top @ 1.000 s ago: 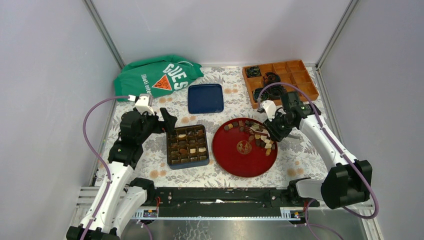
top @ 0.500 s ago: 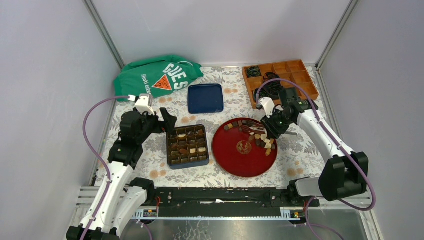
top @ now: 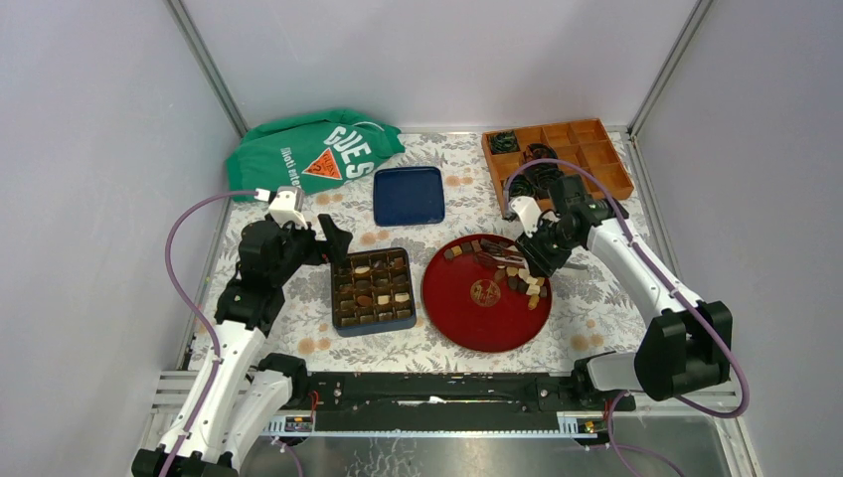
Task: Pack the chocolate
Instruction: Pick up the fake chocolate from the plate.
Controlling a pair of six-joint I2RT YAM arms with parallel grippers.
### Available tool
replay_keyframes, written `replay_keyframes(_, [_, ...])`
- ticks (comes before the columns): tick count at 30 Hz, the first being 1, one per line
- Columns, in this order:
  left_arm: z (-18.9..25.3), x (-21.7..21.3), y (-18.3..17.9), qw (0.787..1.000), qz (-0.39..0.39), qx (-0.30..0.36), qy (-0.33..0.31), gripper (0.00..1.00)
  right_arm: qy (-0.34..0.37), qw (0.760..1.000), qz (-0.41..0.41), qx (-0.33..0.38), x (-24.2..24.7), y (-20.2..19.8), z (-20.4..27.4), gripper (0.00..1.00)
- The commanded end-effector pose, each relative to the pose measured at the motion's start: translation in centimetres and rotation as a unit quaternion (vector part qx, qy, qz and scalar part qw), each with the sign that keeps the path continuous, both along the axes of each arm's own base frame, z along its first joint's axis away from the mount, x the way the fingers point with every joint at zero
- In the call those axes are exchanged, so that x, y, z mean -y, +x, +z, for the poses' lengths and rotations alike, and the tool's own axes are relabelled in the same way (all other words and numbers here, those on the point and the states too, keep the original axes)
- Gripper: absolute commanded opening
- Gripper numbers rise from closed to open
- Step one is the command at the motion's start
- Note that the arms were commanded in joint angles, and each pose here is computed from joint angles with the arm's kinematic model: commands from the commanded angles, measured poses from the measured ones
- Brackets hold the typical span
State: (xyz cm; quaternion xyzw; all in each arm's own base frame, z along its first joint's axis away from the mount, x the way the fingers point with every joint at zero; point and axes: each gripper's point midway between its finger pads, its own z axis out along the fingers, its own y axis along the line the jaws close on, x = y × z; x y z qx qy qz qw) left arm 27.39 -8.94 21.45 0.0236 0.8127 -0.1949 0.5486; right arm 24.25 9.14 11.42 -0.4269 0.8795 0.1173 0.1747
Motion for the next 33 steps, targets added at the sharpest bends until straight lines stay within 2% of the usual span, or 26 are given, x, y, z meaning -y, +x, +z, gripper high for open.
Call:
replay_keyframes(1, [0.67,0.02,0.48,1.000,-0.001,0.019,-0.003,0.98,0.002,1.000,0.013,0.019,-0.27,-0.33,1.20,0.44])
replay_keyframes(5, [0.69,-0.05,0.51,1.000,0.000,0.020,-0.003,0.98,-0.001,1.000,0.018,0.014,-0.36,-0.75,0.96,0.43])
replay_keyframes(13, [0.56,-0.07,0.51,1.000,0.001,0.017,-0.002,0.99,-0.005,1.000,0.023,0.010,-0.58,-1.15,0.69,0.49])
replay_keyframes(25, [0.49,-0.14,0.54,1.000,0.003,0.015,-0.001,0.99,-0.015,0.999,0.016,0.027,-0.41,-1.16,0.99,0.42])
replay_keyframes(33, [0.27,-0.24,0.59,1.000,0.006,0.012,0.000,0.98,-0.019,0.999,0.021,0.023,-0.92,-1.21,0.43,0.46])
